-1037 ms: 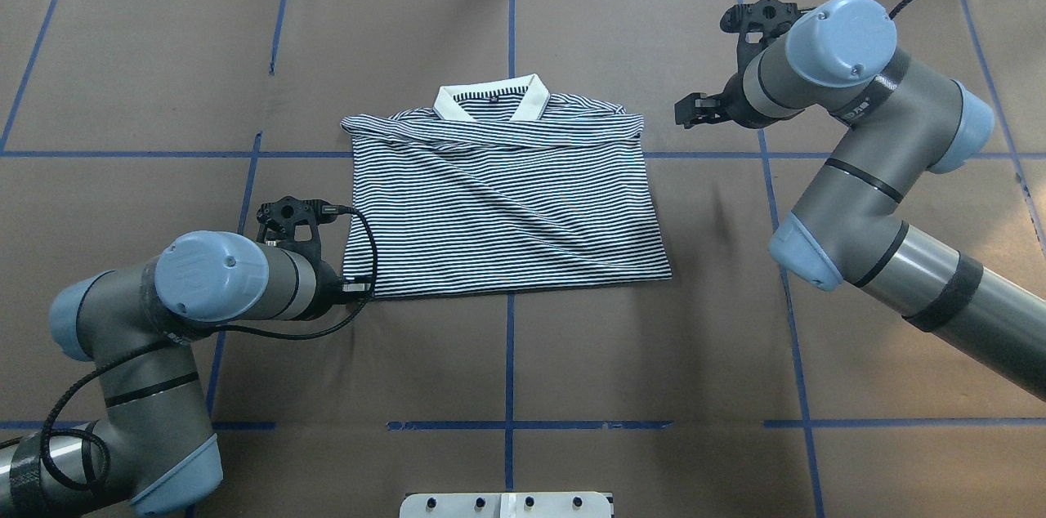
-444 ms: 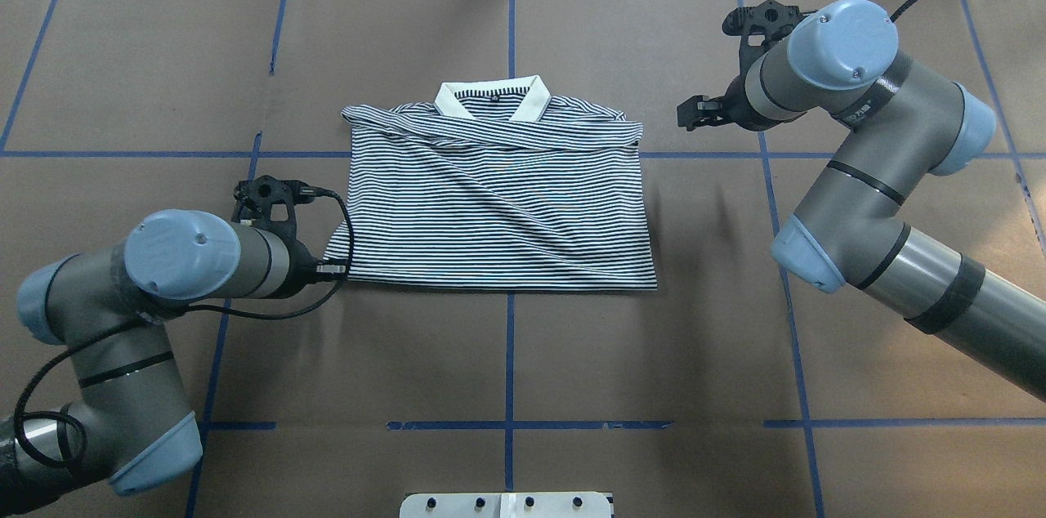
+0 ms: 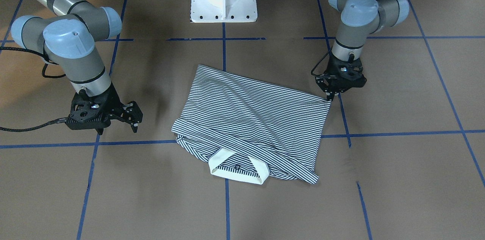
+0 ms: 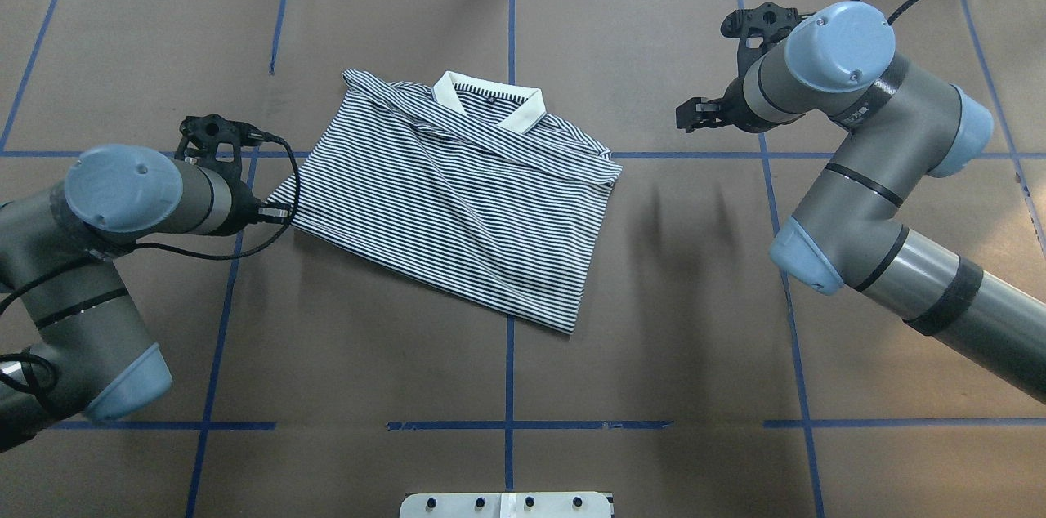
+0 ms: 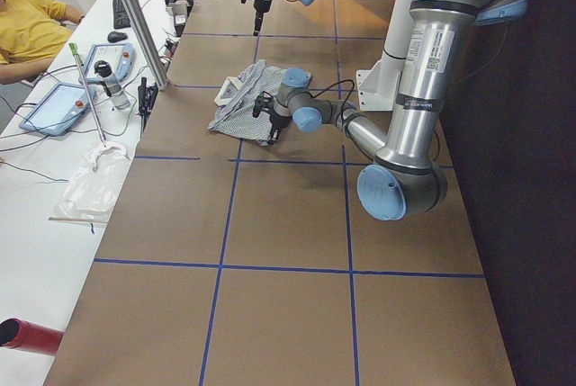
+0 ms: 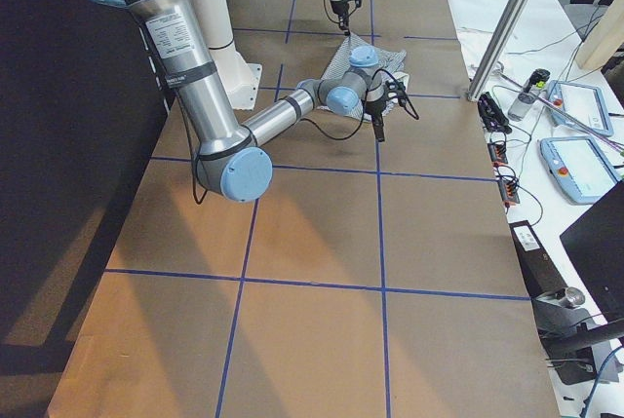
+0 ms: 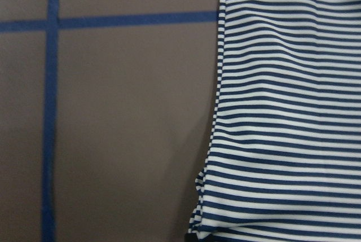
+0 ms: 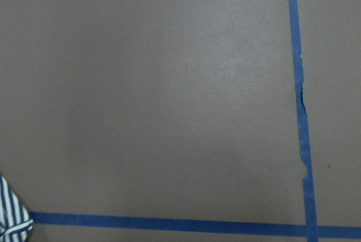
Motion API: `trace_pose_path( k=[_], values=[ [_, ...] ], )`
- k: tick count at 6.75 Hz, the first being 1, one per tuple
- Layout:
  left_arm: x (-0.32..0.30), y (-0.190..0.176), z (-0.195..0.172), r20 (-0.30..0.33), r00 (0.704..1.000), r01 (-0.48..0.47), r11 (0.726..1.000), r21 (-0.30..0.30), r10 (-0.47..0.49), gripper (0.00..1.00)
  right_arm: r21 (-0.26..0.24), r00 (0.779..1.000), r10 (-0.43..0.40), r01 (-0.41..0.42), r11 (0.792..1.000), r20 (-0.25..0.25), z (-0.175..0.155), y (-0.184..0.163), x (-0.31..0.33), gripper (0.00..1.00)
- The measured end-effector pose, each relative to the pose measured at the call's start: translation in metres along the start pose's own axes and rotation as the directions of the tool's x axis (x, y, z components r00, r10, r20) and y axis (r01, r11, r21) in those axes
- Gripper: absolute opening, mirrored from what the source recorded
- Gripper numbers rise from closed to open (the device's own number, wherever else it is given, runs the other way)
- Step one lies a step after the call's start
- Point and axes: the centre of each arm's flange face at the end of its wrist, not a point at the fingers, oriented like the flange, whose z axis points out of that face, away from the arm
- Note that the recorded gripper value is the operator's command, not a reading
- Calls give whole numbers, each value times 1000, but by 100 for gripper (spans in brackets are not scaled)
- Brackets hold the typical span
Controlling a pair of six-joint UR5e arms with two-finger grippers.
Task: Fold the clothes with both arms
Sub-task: 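Drag the folded shirt with the left gripper away from the robot, then reach the right gripper toward the shirt's collar side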
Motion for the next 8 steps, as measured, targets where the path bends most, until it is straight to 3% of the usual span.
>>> trace_pose_path(
  k=[2,4,5,6,8],
  values=[
    [-47,-81,35,132,991,-34,993,109,20,0,-3,1000,-1,1,1000,-2,2,2,-1,100],
    [-70,-174,94,179,984,-34,980,198,-2,0,-4,1000,0,0,1000,-2,3,4,-3,100],
    [-87,-203,117,205,979,-66,970,235,17,0,-2,1000,1,-1,1000,-2,3,4,-3,100],
    [-101,-214,126,225,974,-97,964,249,40,99,-2,1000,1,-1,1000,0,2,4,-4,100],
    [-124,-223,122,253,961,-180,951,251,115,100,-6,1000,21,-21,1000,16,3,8,-21,100]
  ],
)
